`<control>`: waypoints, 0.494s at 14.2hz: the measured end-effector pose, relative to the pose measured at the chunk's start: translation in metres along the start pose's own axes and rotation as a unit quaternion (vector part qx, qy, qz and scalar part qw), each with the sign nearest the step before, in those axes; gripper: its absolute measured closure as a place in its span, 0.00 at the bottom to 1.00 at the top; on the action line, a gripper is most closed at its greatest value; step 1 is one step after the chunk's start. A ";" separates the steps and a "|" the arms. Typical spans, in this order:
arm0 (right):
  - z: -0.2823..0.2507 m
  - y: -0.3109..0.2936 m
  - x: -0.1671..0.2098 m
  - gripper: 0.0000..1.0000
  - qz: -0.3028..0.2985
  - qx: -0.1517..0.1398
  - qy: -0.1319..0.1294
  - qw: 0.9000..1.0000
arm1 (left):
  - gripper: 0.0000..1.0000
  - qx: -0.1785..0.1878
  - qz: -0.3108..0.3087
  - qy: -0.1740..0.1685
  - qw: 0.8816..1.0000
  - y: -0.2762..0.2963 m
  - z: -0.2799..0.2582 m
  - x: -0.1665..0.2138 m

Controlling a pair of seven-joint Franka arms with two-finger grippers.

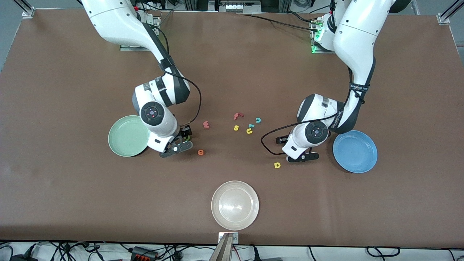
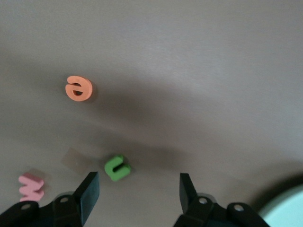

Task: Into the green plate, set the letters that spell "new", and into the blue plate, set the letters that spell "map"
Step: 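Grasp the blue m with the left gripper while the right gripper grasps the green letter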

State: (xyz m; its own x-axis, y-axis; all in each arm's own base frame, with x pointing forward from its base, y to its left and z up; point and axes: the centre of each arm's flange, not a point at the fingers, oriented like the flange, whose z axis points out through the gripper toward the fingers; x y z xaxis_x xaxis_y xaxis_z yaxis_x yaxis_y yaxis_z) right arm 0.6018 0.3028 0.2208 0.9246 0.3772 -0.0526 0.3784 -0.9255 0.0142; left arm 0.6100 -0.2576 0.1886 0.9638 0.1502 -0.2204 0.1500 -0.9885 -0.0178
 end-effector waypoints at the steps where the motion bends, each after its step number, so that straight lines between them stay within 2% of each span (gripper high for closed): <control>1: 0.005 -0.001 0.001 0.23 0.001 -0.001 -0.001 1.000 | 0.23 0.000 0.000 0.001 1.000 0.000 0.002 0.000; 4: 0.017 0.001 0.005 0.23 0.004 -0.003 -0.004 1.000 | 0.35 -0.004 0.000 0.009 1.000 0.002 0.011 0.003; 5: 0.019 0.001 0.007 0.23 0.006 -0.004 -0.004 1.000 | 0.35 -0.004 0.000 0.008 1.000 0.003 0.014 0.004; 7: 0.019 0.001 0.008 0.23 0.006 -0.004 -0.003 1.000 | 0.50 -0.004 0.001 0.008 1.000 0.003 0.018 0.004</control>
State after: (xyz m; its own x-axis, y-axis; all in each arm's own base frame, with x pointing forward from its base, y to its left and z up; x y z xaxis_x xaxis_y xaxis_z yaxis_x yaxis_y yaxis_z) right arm 0.6093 0.3040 0.2015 0.9292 0.3651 -0.0576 0.3668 -0.9300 0.0231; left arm 0.6100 -0.2606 0.1698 0.9675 0.1487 -0.2044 0.1498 -0.9887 -0.0104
